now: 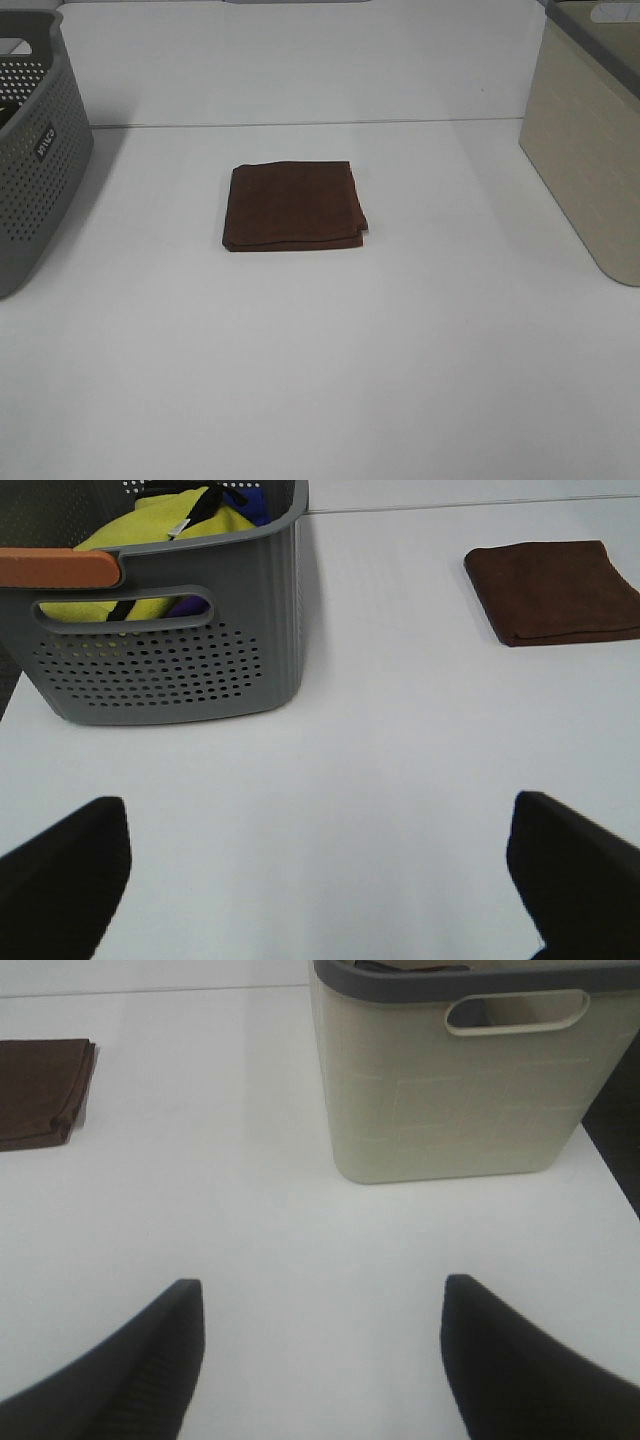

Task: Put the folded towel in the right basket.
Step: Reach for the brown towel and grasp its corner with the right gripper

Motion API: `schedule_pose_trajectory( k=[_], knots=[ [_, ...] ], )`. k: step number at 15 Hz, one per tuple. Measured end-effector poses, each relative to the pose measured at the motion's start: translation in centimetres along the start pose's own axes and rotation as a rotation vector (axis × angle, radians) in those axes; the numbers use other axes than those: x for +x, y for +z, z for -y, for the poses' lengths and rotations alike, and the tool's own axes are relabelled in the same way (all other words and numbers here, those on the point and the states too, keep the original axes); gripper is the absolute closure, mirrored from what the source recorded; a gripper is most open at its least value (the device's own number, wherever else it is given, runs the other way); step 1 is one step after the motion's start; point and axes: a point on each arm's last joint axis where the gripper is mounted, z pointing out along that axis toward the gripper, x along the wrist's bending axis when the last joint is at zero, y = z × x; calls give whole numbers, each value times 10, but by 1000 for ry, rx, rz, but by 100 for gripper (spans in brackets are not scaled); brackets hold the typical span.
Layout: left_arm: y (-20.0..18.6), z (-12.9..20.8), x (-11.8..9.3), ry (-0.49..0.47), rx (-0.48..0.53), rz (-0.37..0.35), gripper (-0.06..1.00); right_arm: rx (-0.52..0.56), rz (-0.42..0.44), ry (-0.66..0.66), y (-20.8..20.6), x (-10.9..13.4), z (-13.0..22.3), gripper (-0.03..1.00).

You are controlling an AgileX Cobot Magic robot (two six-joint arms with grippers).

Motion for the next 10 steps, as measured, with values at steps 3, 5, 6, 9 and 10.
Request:
schedule_pose_trajectory(
  k=[3, 5, 6, 9, 10],
  knots=[
    [0, 0, 0, 0, 0, 0, -3, -44, -1, 3, 18, 0, -35, 32],
    [0, 0, 0, 0, 0, 0, -3, -31, -1, 7, 40, -1, -65, 32],
    [0, 0, 0, 0, 0, 0, -3, -30, -6, 14, 52, -1, -81, 32],
    [0, 0, 0, 0, 0, 0, -3, -6, -10, 24, 96, -1, -130, 32],
    [0, 0, 0, 0, 0, 0, -3, 8, -10, 25, 110, -1, -147, 32]
  ],
)
